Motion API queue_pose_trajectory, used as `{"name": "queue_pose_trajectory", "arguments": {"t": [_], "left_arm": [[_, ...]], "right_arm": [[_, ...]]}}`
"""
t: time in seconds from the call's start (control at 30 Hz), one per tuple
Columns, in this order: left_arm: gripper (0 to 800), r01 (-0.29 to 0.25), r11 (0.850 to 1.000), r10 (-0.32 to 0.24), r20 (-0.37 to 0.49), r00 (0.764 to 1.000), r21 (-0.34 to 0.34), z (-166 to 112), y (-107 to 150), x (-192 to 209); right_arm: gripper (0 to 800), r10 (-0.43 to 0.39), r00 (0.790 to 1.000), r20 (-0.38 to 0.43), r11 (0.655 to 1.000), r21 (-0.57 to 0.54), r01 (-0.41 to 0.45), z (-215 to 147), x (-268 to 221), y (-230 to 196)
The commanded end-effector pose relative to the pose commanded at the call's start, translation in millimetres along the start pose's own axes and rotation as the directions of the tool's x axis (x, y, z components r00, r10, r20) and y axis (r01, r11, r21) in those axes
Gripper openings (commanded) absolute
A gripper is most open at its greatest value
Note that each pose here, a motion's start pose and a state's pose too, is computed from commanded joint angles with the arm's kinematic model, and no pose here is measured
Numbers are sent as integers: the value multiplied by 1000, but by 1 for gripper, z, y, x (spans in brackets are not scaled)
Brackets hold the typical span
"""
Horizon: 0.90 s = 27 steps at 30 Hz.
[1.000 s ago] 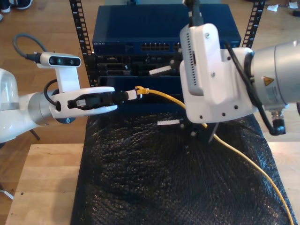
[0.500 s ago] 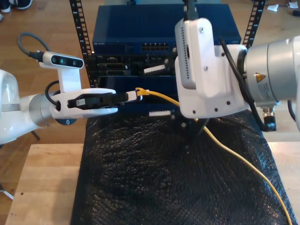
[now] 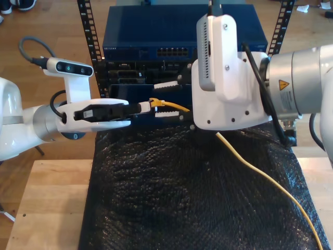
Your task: Grab the cable and plug it in
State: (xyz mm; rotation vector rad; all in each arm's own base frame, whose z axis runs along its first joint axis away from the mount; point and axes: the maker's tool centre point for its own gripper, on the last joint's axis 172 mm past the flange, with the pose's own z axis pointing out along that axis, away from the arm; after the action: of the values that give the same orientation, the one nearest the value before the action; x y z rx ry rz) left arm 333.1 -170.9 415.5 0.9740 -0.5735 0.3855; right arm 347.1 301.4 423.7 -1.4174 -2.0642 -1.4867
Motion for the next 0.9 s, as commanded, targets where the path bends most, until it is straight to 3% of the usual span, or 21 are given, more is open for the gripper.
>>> {"name": "queue_pose_trajectory", "arguments": {"t": [0.3,0.5,0.9], "left_arm": [[32,29,1000,-29,-2,1000,-4,-1,-1,-1],[34,91,996,-91,-13,996,-14,-3,-2,-3],[34,121,992,-121,-11,993,-38,-4,0,-3]], "right_arm": [[300,-2,1000,-9,1000,11,2,3,5,-5],[297,-1,1000,-8,1000,16,1,4,3,-7],[259,-2,1000,-8,1000,19,2,5,3,-9]]}}
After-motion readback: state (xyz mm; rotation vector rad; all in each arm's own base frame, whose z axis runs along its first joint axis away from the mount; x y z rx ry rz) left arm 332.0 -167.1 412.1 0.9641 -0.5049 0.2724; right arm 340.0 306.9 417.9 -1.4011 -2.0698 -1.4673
